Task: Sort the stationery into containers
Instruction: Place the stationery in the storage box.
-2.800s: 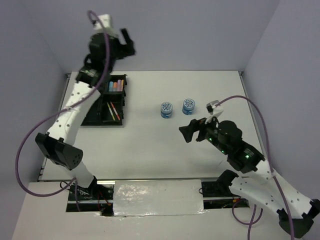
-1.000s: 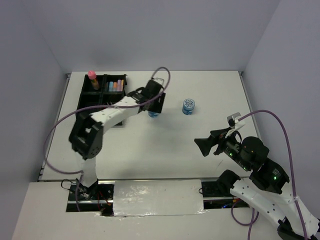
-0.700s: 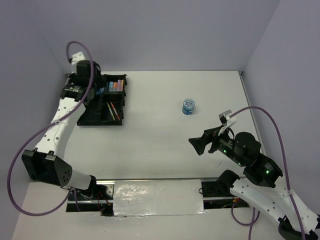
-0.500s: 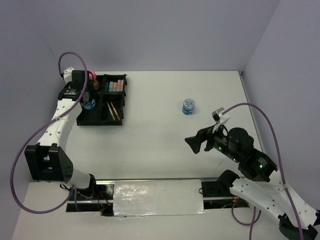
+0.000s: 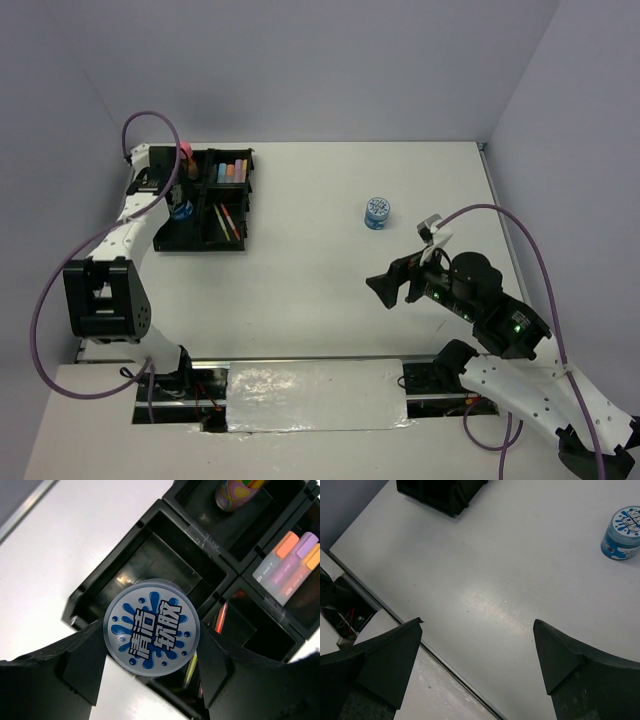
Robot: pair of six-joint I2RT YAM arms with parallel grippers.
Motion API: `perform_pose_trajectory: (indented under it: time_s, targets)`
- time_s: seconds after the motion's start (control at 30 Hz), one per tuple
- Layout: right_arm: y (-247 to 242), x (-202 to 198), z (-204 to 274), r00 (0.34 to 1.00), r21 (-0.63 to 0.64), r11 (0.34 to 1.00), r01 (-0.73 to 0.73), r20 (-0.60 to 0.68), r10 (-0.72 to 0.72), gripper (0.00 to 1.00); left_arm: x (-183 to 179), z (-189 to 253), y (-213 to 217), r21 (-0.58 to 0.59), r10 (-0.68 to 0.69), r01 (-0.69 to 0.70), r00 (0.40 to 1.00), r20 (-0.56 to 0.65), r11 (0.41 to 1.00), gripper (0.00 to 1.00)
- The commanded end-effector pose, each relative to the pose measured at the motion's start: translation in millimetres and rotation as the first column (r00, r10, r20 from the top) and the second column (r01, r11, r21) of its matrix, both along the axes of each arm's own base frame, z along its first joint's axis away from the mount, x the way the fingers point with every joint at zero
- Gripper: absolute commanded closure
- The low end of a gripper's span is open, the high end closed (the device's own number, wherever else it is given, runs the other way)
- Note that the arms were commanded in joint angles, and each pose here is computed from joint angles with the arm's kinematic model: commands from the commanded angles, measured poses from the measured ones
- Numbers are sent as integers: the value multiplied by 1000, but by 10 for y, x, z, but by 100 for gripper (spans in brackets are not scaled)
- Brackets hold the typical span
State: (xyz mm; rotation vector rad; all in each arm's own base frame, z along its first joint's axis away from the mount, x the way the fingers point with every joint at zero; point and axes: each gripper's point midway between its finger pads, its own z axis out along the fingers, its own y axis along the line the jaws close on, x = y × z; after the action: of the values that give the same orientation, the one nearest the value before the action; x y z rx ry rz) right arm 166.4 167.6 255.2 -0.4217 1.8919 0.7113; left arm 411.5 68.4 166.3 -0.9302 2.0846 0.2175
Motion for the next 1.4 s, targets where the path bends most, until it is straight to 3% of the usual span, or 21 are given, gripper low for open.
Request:
perform_pose_trajectory:
  time_s: [0.0, 0.1, 0.23, 0.7, 0.97, 1.07, 1.27, 1.37]
  targets:
    - [60, 52, 118, 999, 11, 1000, -16, 43, 16, 0, 361, 152, 67, -1, 37, -37, 993, 113, 999, 100]
    - [59, 70, 127, 999, 2, 1000, -12, 42, 12, 0, 429, 65, 128, 16, 70, -71, 996, 56, 997, 100]
    - [76, 88, 110, 999, -9, 1000, -15, 38, 15, 0, 482, 88, 213, 41, 115, -118, 990, 76, 992, 100]
    - [146, 118, 89, 999, -30, 999, -40, 27, 41, 0, 626, -198, 241, 49, 117, -122, 987, 108, 991, 78]
    - [180, 135, 61, 999, -28, 999, -46, 18, 47, 0, 636, -393, 244, 50, 119, -124, 988, 95, 991, 73]
    - [187, 140, 32, 999, -36, 998, -49, 12, 49, 0, 628, -459, 231, 46, 113, -117, 989, 91, 992, 67]
    - [188, 136, 33, 999, -33, 998, -50, 16, 51, 0, 555, -491, 270, 58, 136, -143, 985, 107, 988, 37]
    - [183, 132, 30, 999, -31, 998, -50, 17, 51, 0, 559, -490, 288, 65, 143, -151, 984, 110, 986, 31]
